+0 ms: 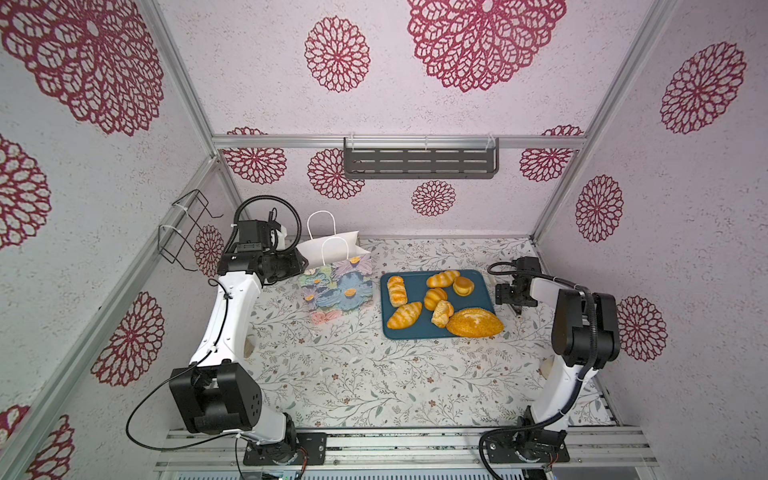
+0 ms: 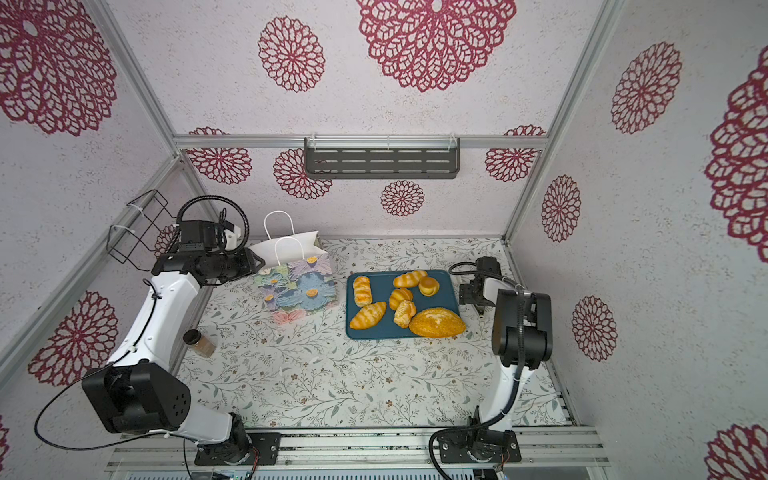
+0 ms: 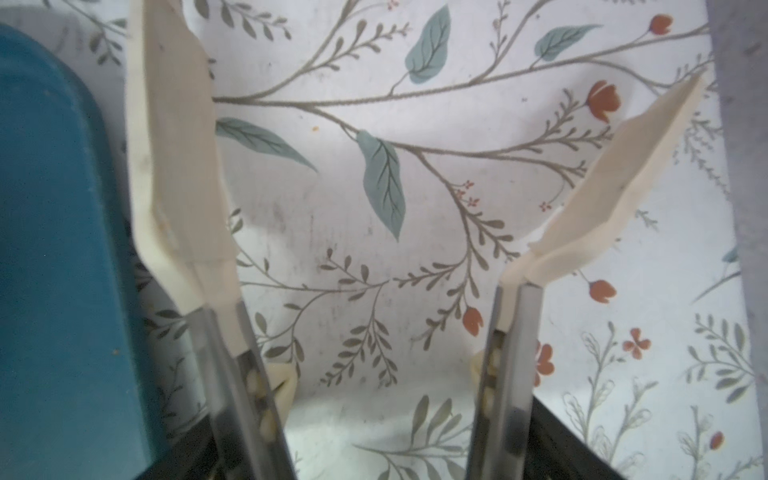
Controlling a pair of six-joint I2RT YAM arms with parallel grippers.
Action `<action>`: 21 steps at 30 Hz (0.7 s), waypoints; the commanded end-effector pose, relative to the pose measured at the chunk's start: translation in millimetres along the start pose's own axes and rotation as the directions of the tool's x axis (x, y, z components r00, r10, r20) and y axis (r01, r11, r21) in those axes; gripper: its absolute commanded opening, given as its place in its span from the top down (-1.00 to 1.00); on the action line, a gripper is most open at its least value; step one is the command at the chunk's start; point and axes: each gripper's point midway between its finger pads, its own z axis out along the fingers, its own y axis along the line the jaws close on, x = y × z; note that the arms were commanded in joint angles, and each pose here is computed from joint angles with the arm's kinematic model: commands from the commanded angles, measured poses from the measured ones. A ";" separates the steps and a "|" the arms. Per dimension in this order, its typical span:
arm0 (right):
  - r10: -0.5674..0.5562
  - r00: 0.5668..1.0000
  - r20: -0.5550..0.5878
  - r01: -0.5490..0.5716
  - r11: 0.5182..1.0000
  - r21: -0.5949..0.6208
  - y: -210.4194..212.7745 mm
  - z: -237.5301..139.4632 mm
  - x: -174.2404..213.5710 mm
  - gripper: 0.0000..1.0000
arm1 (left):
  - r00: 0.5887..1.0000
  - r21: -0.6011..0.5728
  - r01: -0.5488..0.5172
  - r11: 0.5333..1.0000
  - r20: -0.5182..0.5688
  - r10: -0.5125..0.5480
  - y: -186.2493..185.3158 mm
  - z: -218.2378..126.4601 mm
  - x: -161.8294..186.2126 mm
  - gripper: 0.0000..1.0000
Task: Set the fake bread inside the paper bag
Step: 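Lift the tongs with the right gripper and swing them over the tray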
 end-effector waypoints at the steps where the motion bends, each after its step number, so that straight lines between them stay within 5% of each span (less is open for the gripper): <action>1: 0.034 0.999 0.040 -0.034 0.999 -0.012 -1.3 -8.7 -18.0 -0.54 | 1.000 0.017 -0.017 1.000 0.023 0.017 -5.5 -3.2 -2.2 0.33; 21: 0.131 0.975 0.182 -0.112 0.988 -0.110 7.0 -118.2 -39.8 -0.35 | 0.999 0.031 -0.032 0.999 0.023 0.032 -13.1 -0.8 0.5 0.33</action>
